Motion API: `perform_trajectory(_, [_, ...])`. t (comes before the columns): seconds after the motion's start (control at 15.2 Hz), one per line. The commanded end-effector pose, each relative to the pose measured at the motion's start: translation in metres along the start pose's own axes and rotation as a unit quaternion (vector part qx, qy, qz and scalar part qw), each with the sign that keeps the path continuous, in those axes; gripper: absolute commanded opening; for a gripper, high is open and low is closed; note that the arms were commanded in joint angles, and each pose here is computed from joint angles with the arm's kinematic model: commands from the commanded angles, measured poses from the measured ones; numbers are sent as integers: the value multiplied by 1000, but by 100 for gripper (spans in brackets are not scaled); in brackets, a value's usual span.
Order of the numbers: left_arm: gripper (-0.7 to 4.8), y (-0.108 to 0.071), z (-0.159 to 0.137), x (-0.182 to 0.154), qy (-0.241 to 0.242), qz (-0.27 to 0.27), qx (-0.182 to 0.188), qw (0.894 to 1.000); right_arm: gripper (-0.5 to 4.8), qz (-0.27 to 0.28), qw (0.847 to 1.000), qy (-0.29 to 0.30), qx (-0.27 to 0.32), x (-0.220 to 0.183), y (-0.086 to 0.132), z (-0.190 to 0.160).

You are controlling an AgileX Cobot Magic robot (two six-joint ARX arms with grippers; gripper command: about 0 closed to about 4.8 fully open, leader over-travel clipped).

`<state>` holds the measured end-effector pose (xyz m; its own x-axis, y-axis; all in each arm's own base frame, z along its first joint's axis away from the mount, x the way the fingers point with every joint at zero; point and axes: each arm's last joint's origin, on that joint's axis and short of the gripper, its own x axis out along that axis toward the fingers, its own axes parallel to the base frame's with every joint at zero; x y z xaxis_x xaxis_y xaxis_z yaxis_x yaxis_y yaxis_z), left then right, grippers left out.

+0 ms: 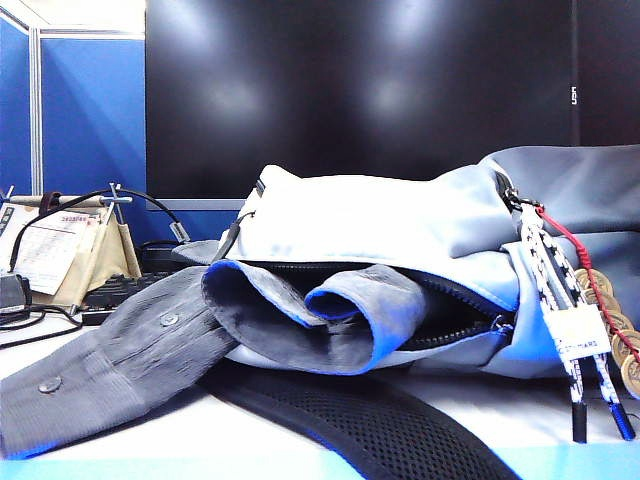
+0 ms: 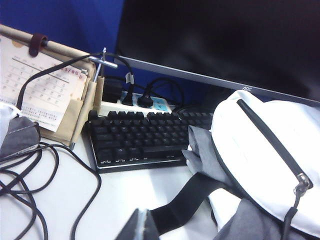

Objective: Put the gray clothes into the backpack.

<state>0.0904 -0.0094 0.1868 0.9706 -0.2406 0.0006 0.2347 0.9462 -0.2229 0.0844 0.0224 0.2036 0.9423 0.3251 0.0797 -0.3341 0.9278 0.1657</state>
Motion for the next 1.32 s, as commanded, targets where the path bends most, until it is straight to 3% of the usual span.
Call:
perform_trajectory(0.07, [-4, 5, 5, -1, -27, 38, 52, 998, -5, 3, 1000, -11, 1, -1, 1, 4])
perform_trajectory(0.33, [-4, 13, -4, 2, -51, 55, 55, 996, -5, 3, 1000, -11, 1, -1, 1, 4])
perform_trajectory(0.46, [-4, 15, -11, 4, -48, 53, 39, 997, -5, 3, 1000, -11, 1, -1, 1, 4])
perform_trajectory(1.32, [-4, 16, -10, 3, -54, 80, 42, 994, -5, 3, 1000, -11, 1, -1, 1, 4])
